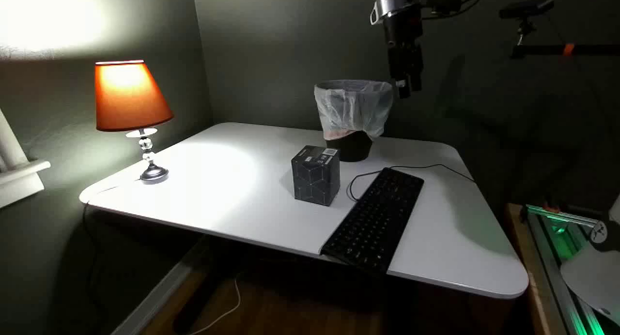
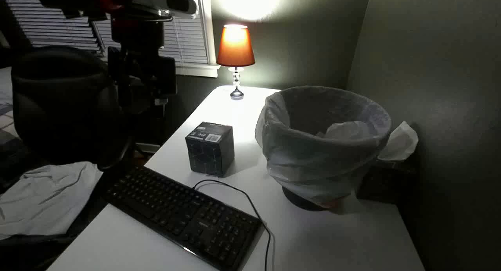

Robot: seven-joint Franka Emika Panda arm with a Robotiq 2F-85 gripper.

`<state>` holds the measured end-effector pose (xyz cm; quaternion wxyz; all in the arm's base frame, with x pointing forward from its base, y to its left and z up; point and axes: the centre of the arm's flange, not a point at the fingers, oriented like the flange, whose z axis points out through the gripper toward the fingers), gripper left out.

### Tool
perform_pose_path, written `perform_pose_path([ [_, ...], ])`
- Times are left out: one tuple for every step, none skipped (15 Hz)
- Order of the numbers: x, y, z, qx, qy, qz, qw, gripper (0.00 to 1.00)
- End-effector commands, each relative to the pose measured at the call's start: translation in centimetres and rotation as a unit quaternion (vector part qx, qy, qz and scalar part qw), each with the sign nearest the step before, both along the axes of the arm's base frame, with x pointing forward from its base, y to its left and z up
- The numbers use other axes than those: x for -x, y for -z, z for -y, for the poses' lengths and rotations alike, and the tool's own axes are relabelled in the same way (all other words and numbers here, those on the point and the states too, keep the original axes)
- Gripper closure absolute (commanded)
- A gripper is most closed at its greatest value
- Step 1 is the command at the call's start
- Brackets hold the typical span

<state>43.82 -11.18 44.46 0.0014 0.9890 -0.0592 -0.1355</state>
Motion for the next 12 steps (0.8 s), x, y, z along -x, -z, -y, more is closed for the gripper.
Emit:
perform_pose_path([
  [0.0, 0.0, 0.0, 0.0, 0.0, 0.0, 1.0, 0.0],
  [0.0, 0.0, 0.0, 0.0, 0.0, 0.0, 1.0, 0.0],
  [0.0, 0.0, 0.0, 0.0, 0.0, 0.0, 1.0, 0.0],
  [0.0, 0.0, 0.0, 0.0, 0.0, 0.0, 1.0, 0.0],
  [-0.3, 0.9, 0.1, 0.011, 0.016, 0.012, 0.9997, 0.0],
  [-1.2, 1.8, 0.6, 0.017, 0.029, 0.019, 0.9993, 0.0],
  [-2.3, 2.3, 1.2, 0.03, 0.026, 0.047, 0.9981, 0.0],
  [-3.0, 2.5, 1.5, 0.041, 0.018, 0.072, 0.9964, 0.0],
  [-3.6, 3.1, 1.7, 0.045, -0.001, 0.079, 0.9959, 0.0],
  [-4.1, 3.8, 2.0, 0.05, -0.013, 0.089, 0.9947, 0.0],
  [-4.6, 4.5, 2.3, 0.05, -0.024, 0.092, 0.9942, 0.0],
  [-5.1, 5.4, 2.5, 0.046, -0.036, 0.089, 0.9943, 0.0],
])
